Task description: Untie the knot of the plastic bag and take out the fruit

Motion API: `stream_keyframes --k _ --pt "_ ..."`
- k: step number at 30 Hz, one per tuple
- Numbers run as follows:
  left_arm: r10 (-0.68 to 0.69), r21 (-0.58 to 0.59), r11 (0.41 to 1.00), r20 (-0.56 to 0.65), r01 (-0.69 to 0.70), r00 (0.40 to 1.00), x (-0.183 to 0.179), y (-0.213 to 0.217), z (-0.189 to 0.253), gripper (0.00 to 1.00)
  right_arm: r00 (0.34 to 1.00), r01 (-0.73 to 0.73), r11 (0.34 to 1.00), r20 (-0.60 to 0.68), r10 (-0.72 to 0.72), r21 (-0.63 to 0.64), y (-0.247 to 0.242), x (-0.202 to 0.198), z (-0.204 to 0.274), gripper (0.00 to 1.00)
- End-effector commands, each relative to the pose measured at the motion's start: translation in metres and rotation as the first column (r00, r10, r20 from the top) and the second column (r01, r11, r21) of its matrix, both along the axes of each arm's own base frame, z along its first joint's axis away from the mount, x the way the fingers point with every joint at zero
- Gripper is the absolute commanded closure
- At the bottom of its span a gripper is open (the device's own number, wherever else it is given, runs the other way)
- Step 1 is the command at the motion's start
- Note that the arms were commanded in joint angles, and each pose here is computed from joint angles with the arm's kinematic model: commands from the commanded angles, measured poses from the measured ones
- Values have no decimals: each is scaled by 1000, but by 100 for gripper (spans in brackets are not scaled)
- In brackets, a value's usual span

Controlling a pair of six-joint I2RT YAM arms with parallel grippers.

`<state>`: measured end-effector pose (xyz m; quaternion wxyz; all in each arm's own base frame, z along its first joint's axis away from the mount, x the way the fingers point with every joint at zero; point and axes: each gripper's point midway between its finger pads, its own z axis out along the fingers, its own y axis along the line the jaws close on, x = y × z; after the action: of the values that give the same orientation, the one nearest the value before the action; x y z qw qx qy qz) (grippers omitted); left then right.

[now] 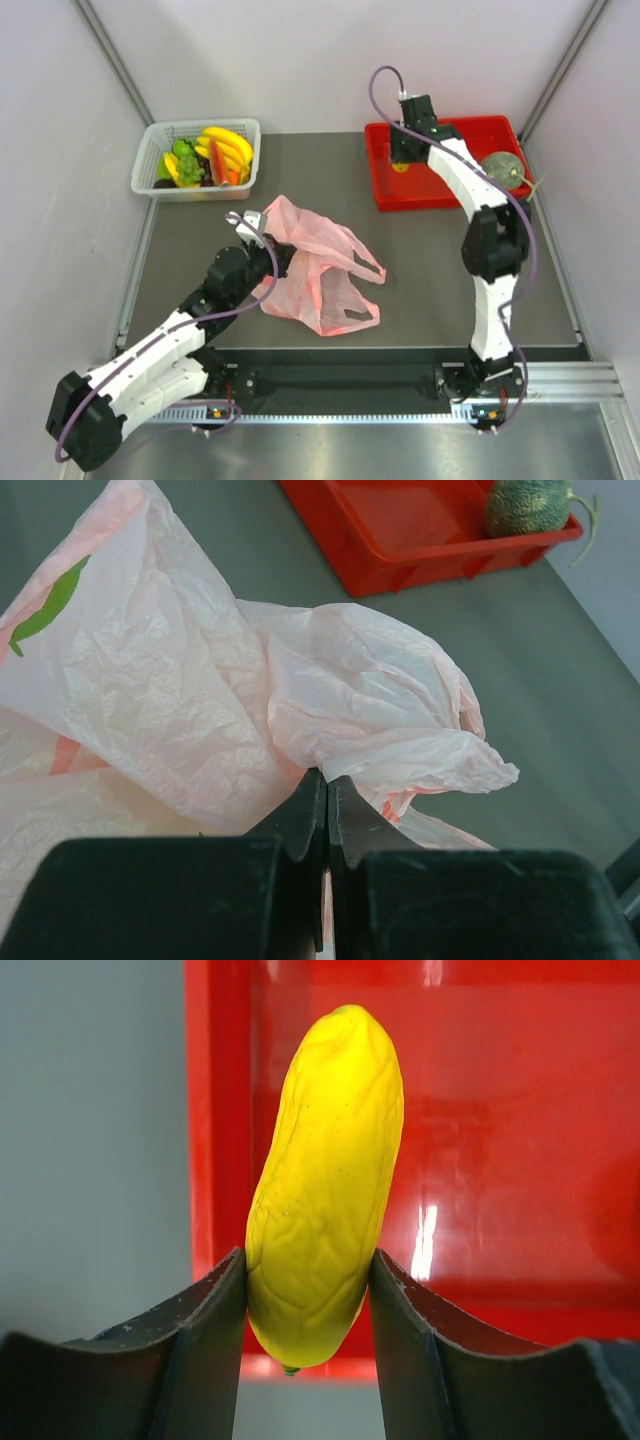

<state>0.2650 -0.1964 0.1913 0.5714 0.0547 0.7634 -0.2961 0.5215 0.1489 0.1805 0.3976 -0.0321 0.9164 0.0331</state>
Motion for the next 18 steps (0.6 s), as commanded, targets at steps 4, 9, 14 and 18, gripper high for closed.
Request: stream_keyframes --k 4,9,14,18 --pt "-69 -28 997 67 71 995 -8 -7 31 100 997 55 998 -51 -55 -8 -17 43 -23 100" --pt "-70 -30 997 76 73 995 -13 -4 33 100 992 25 999 -126 -30 -41 -25 43 -62 82" --pt "-56 -40 997 82 59 995 -16 1 37 100 992 5 999 -124 -10 -41 -26 43 -63 50" --pt "-25 -36 999 76 28 997 -17 8 37 94 994 1 999 -105 -4 -34 -26 43 -52 31"
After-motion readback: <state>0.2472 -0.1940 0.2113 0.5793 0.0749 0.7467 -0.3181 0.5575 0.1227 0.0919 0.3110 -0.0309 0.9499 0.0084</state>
